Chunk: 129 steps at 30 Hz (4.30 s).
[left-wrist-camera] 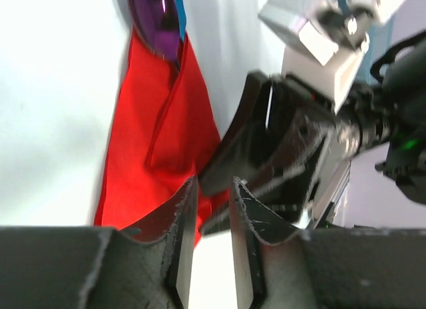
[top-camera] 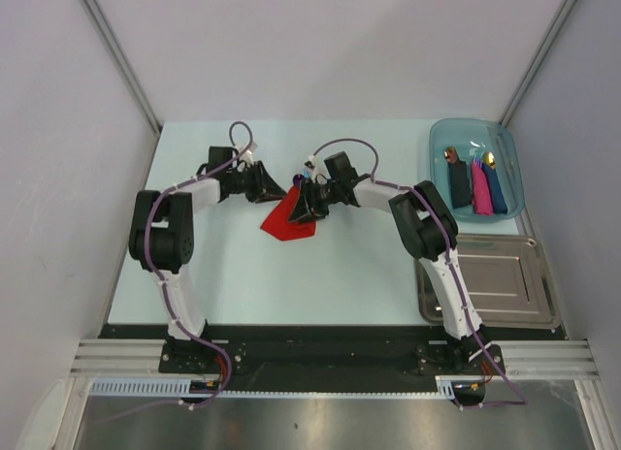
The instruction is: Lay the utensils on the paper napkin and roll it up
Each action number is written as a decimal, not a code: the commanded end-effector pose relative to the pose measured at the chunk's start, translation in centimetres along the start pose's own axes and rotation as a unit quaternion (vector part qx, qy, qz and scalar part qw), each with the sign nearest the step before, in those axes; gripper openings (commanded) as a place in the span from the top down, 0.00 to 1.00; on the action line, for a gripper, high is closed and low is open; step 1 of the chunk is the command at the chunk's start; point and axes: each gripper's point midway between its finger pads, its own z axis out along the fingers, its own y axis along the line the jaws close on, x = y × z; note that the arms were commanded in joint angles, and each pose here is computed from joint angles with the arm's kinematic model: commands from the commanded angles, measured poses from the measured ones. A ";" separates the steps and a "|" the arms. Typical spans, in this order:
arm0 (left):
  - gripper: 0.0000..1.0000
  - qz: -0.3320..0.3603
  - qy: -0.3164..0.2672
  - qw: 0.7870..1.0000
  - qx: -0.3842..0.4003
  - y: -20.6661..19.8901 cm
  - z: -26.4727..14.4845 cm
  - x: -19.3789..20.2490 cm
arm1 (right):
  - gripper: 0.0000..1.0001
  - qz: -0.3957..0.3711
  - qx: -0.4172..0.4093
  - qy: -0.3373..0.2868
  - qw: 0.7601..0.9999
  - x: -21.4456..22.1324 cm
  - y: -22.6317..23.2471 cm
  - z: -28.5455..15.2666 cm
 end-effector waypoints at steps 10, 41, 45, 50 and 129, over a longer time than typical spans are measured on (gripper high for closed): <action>0.74 0.001 0.040 0.999 -0.007 -0.1 4.9 1.6 | 0.50 -0.004 0.009 -0.009 1.000 0.6 -1.5 0.7; 1.00 0.008 0.073 0.991 -0.111 4.3 2.8 3.7 | 0.92 0.041 0.017 -0.007 0.999 1.6 -0.7 -3.0; 1.00 0.008 0.074 0.991 -0.112 4.4 2.7 3.8 | 0.92 0.053 0.032 0.006 0.998 2.9 -2.5 -2.3; 1.00 0.006 0.073 0.991 -0.114 4.6 2.6 3.8 | 0.93 0.060 0.049 0.018 0.997 4.1 -4.0 -2.1; 1.00 0.002 0.102 0.989 -0.108 5.8 1.8 7.5 | 0.82 0.049 0.082 -0.029 0.995 0.9 -1.3 -1.5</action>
